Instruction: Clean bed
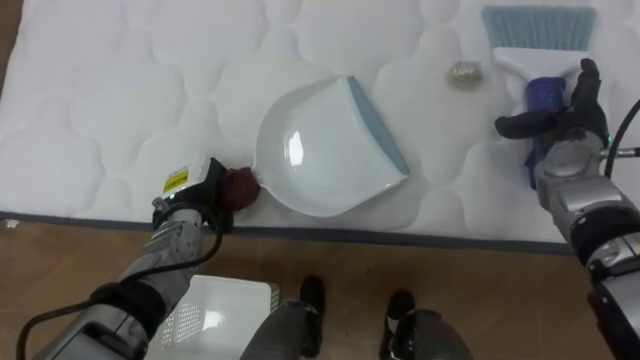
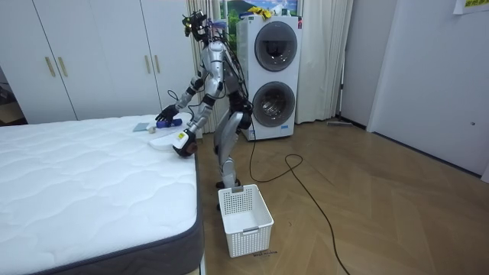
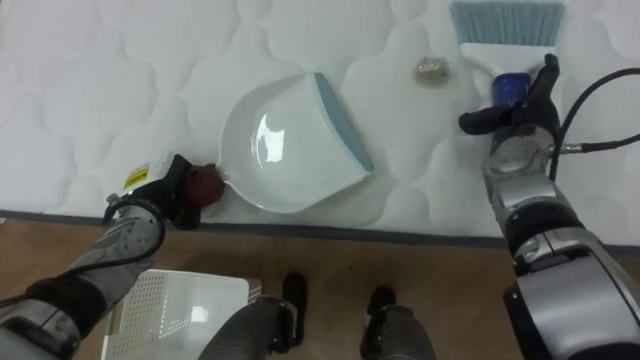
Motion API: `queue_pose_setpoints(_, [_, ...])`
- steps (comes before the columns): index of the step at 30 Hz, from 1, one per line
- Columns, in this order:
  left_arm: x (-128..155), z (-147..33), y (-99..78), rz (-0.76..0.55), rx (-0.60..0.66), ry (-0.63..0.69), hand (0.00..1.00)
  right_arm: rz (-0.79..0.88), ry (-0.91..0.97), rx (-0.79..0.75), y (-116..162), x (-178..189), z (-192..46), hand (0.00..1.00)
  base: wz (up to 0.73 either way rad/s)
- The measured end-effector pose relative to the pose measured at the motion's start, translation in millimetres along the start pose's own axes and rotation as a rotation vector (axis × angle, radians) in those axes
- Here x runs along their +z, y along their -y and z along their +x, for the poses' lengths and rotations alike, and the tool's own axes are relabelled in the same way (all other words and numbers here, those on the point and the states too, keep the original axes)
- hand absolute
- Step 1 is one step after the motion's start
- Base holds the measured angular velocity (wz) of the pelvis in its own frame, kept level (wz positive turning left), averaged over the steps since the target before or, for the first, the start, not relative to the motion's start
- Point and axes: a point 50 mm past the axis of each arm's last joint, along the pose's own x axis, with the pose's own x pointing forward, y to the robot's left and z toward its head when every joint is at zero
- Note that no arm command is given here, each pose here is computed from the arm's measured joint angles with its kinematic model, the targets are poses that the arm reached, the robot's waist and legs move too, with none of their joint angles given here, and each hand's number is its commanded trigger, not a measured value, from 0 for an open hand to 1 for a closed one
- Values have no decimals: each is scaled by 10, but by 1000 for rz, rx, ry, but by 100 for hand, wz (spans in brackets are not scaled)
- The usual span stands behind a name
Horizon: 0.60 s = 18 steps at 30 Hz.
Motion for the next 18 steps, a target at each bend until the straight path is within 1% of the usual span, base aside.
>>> queue_pose_setpoints(7, [-1,-9,34,-32,-16,-14,100,-89,-35,12,-11,-144,-21,0,0])
queue_pose_setpoints(13, [-2,-9,34,-35,-16,-16,100,-152,-11,11,-7,-144,-20,0,1])
queue_pose_setpoints(17, [-7,-8,31,-34,-15,-22,100,-165,-23,8,-2,-159,-20,0,5])
queue_pose_setpoints(18, [-9,-8,31,-34,-16,-23,100,-167,-25,8,-1,-163,-20,83,0])
